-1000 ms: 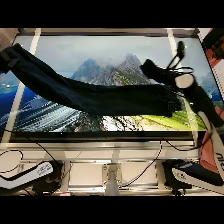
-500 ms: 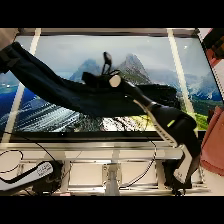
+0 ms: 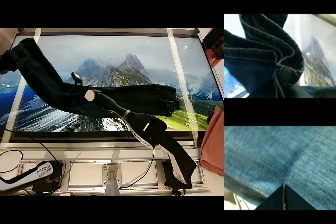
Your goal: Fold the clothes and pants, and hang the long-sleeved shirts on hangers.
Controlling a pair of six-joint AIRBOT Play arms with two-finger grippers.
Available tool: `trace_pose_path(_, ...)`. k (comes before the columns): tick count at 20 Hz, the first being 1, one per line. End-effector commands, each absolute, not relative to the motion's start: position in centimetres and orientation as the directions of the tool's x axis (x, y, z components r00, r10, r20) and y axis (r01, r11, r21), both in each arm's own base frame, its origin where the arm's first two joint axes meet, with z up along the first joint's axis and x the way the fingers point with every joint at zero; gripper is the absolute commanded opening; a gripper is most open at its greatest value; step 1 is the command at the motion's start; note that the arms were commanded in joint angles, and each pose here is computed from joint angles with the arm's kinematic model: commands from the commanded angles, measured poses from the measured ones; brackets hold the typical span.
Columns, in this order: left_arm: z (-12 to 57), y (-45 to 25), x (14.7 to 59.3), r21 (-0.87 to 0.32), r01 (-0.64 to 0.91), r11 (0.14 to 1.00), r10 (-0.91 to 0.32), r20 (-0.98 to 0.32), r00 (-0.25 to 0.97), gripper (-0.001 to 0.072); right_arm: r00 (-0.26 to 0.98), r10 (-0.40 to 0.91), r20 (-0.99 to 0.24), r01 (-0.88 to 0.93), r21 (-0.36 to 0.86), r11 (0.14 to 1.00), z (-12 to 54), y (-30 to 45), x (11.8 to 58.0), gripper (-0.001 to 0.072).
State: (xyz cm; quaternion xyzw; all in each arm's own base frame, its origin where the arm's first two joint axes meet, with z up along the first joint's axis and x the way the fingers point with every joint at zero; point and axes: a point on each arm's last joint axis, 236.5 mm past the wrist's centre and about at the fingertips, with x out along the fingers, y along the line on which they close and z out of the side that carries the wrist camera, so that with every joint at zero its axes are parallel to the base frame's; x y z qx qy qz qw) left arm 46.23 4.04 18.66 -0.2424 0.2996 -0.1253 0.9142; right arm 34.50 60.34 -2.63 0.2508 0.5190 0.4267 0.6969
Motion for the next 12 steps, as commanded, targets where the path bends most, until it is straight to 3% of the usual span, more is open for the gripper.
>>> trace_pose_path(1,17.0,2.2,47.0,-0.535,0.104,0.838,-0.417,-0.507,0.754,0.0028,0.035,0.82,-0.571,-0.403,0.743,0.534,-4.4,60.7,31.8,0.004)
trace_pose_path(6,12.2,-3.7,45.9,-0.605,0.167,0.779,-0.578,-0.587,0.567,0.0028,0.083,0.767,-0.637,-0.355,0.7,0.62,-5.8,54.8,38.3,0.004)
trace_pose_path(12,11.2,-11.1,40.7,-0.67,0.274,0.69,-0.723,-0.622,0.302,0.0028,0.165,0.745,-0.646,-0.245,0.705,0.666,-3.9,46.0,46.4,0.0041)
